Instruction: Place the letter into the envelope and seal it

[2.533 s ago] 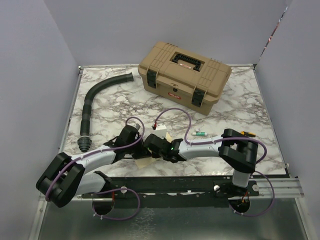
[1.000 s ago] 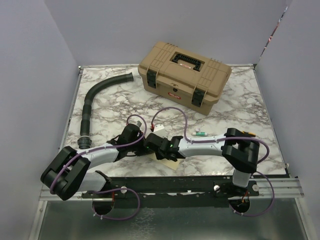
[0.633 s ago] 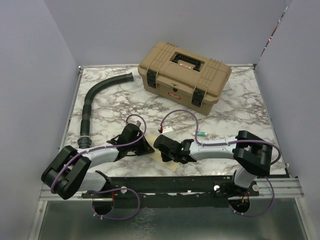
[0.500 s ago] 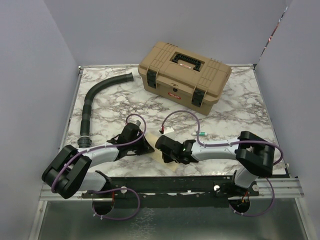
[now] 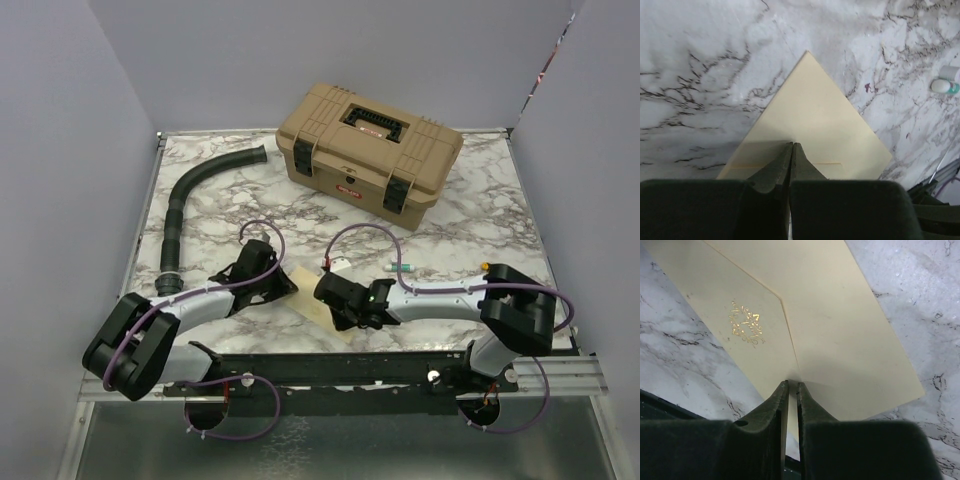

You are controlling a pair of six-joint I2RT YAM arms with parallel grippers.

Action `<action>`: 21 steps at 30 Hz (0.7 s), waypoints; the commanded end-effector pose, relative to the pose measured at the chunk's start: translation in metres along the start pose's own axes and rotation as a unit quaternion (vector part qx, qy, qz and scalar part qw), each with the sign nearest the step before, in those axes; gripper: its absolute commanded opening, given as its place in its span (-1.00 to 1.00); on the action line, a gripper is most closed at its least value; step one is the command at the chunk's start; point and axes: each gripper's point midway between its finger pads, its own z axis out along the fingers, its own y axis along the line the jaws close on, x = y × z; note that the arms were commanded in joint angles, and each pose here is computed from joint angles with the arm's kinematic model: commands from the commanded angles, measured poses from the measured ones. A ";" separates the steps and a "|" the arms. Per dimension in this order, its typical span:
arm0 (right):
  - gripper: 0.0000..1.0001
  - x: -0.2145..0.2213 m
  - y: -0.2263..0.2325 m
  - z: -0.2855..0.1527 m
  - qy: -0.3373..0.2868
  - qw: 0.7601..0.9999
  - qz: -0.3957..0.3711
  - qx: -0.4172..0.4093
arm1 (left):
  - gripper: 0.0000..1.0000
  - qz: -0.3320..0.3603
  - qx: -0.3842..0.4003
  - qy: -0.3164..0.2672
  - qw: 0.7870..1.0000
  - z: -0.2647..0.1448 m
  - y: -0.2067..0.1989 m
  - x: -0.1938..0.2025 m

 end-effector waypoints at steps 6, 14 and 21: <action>-0.72 -0.003 -0.016 0.001 0.010 0.998 -0.016 0.066 | -1.00 0.042 -0.070 -0.026 0.996 -0.016 0.025 -0.016; -0.71 -0.084 0.031 -0.017 -0.092 0.995 -0.024 0.024 | -1.00 0.061 -0.028 -0.024 0.997 -0.038 -0.004 -0.023; -0.70 -0.093 0.058 0.005 -0.083 0.994 -0.073 -0.009 | -1.00 0.031 -0.070 -0.012 0.997 -0.033 0.027 -0.005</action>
